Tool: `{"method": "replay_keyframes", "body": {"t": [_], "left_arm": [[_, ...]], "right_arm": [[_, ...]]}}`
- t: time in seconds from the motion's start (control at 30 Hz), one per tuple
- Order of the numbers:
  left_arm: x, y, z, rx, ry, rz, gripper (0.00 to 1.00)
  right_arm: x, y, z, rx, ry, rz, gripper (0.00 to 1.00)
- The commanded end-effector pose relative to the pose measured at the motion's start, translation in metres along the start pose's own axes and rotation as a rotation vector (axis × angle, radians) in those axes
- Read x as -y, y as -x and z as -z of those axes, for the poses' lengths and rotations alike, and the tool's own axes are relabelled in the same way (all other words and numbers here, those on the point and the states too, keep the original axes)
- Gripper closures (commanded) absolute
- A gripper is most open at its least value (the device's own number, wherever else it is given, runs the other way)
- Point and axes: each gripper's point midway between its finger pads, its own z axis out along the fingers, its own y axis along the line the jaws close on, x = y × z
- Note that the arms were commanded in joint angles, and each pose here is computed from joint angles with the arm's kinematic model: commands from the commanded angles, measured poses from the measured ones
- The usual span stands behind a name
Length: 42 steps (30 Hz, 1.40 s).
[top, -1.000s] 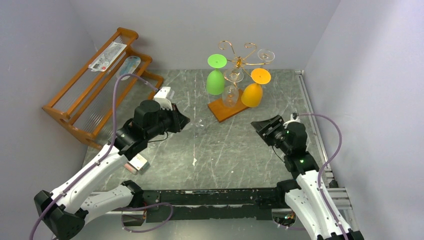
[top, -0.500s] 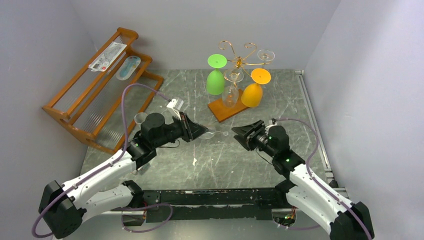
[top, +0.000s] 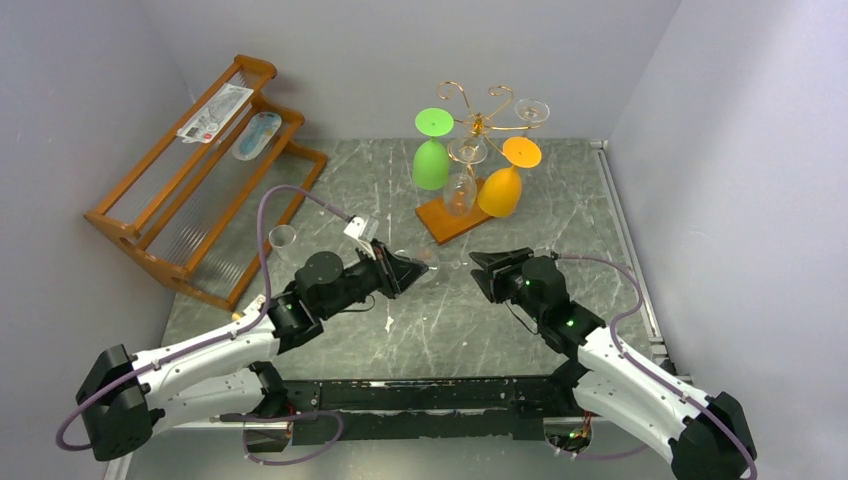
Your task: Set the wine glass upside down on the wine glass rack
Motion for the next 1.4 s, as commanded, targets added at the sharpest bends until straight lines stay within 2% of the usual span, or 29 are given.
{"method": "replay_keyframes", "body": {"t": [0.0, 0.13, 0.2, 0.33, 0.63, 0.9, 1.17, 1.37], "left_arm": [[0.023, 0.02, -0.005, 0.119, -0.041, -0.035, 0.95], [0.011, 0.025, -0.003, 0.148, 0.052, -0.045, 0.95], [0.004, 0.026, -0.003, 0.152, 0.091, -0.039, 0.95], [0.005, 0.017, -0.008, 0.111, 0.082, -0.039, 0.95], [0.023, 0.006, -0.019, 0.097, -0.044, -0.018, 0.95], [0.036, -0.004, -0.023, 0.077, -0.14, -0.008, 0.95], [0.039, -0.01, -0.022, 0.074, -0.177, -0.006, 0.95], [0.038, -0.015, -0.02, 0.067, -0.183, -0.008, 0.95]], "right_arm": [[-0.015, -0.012, 0.01, -0.031, -0.021, -0.02, 0.48], [0.004, 0.009, 0.017, 0.078, -0.154, 0.053, 0.44], [0.005, 0.014, 0.02, 0.101, -0.154, 0.054, 0.43], [-0.001, 0.006, 0.019, 0.055, -0.087, 0.032, 0.42], [-0.001, -0.019, 0.007, -0.066, -0.092, -0.027, 0.48], [-0.003, -0.029, -0.002, -0.098, -0.088, -0.099, 0.49], [0.002, -0.034, -0.008, -0.115, -0.103, -0.135, 0.66], [-0.014, -0.039, -0.011, -0.135, -0.063, -0.137, 0.82]]}}
